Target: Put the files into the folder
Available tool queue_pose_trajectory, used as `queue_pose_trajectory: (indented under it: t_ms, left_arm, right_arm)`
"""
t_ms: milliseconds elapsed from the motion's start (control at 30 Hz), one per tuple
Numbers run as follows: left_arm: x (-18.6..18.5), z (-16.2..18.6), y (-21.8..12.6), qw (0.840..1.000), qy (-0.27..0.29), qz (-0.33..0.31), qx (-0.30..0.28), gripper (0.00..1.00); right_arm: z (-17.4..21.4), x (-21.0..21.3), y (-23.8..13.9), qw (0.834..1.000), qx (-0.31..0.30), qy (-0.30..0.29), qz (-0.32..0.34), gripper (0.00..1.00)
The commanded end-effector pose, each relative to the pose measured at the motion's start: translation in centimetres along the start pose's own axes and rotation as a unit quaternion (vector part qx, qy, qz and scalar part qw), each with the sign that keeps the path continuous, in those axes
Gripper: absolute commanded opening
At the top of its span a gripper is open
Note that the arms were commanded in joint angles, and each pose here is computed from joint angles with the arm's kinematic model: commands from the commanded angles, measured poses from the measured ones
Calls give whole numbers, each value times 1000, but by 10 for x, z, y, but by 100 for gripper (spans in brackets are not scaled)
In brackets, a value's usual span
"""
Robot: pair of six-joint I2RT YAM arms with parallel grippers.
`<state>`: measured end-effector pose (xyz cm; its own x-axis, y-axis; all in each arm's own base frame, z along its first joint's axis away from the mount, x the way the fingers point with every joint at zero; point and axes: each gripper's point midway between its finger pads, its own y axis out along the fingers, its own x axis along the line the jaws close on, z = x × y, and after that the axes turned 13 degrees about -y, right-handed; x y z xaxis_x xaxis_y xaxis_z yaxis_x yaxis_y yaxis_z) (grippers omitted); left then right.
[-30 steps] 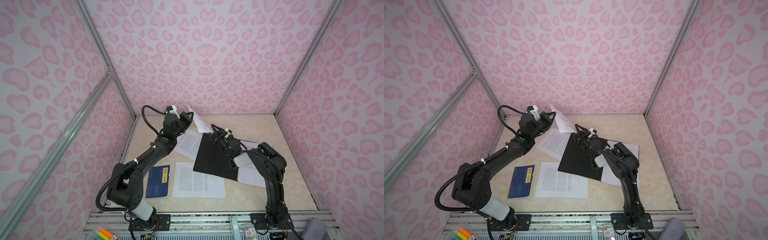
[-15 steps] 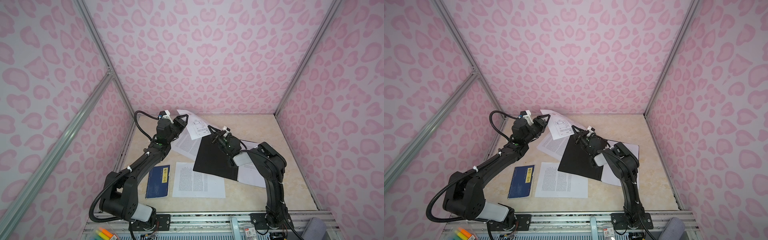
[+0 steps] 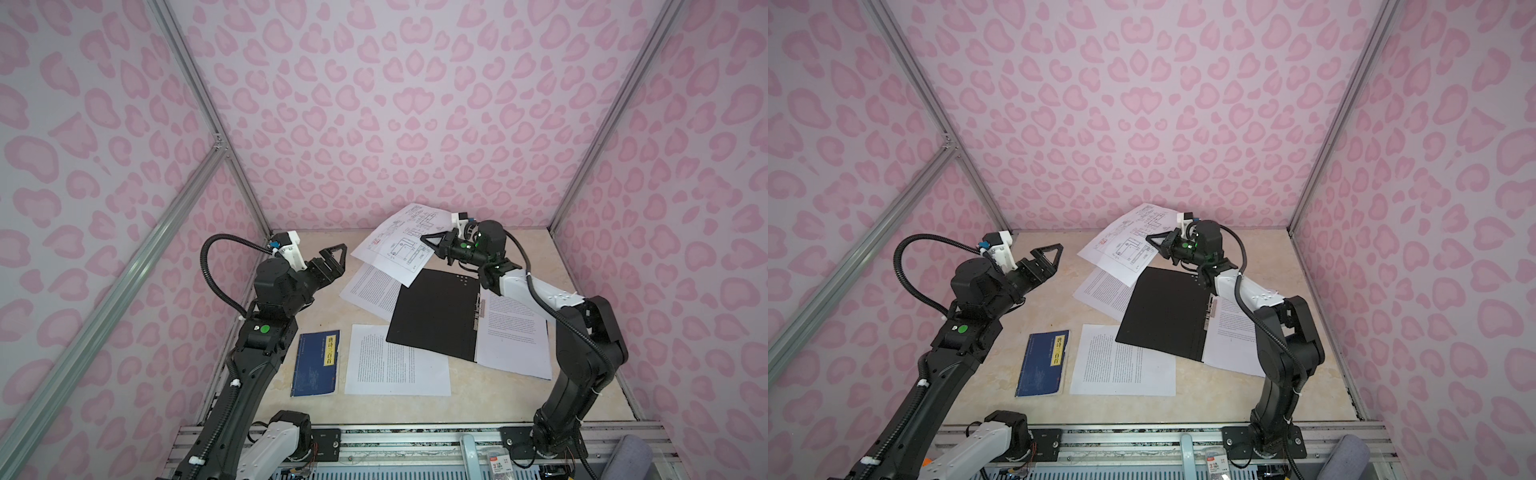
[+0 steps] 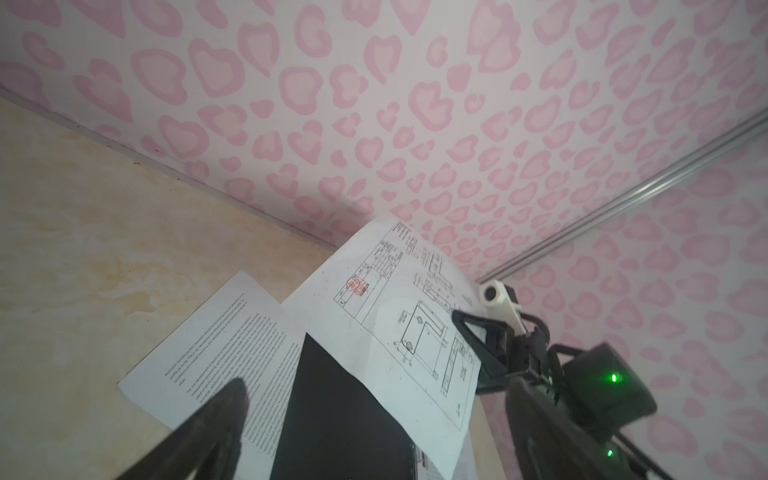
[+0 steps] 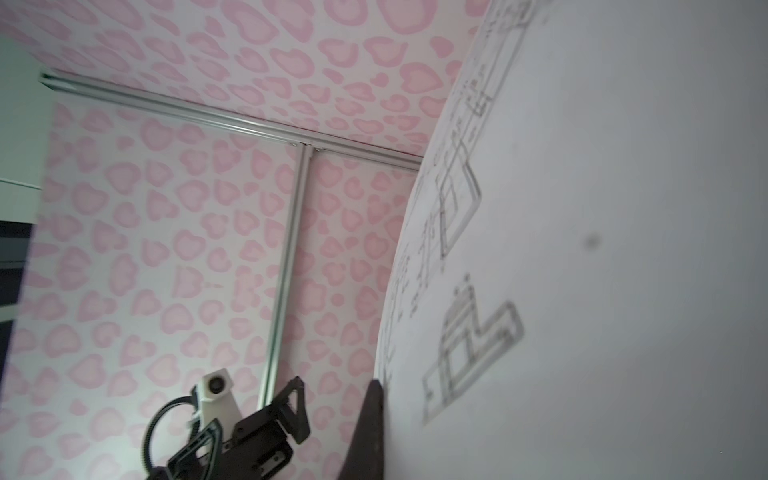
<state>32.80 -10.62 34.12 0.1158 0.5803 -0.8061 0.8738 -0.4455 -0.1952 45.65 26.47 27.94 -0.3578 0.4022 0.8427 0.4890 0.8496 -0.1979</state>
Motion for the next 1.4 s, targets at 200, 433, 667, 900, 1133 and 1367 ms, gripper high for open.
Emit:
queue_pose_trajectory:
  t_ms: [200,433,667,900,1133,1367]
  left_arm:
    - [21,86,-13,980,60,9,187,98]
    - [18,121,-23,968,109,13,226,98]
    - [-1,135,-25,957,125,58,256,98]
    - [4,135,-26,956,125,56,260,98]
    - [9,136,-25,956,121,50,264,97]
    - [13,137,-22,957,110,48,266,97]
  right_arm:
    - [69,-94,-143,931,258,-91,241,0]
    - [110,-169,-218,864,356,-33,353,0]
    - [123,-212,-257,786,419,-16,453,0]
    - [115,-230,-290,742,421,-17,521,0]
    - [111,-247,-303,729,409,-17,548,0]
    - [114,-252,-295,742,414,-21,528,0]
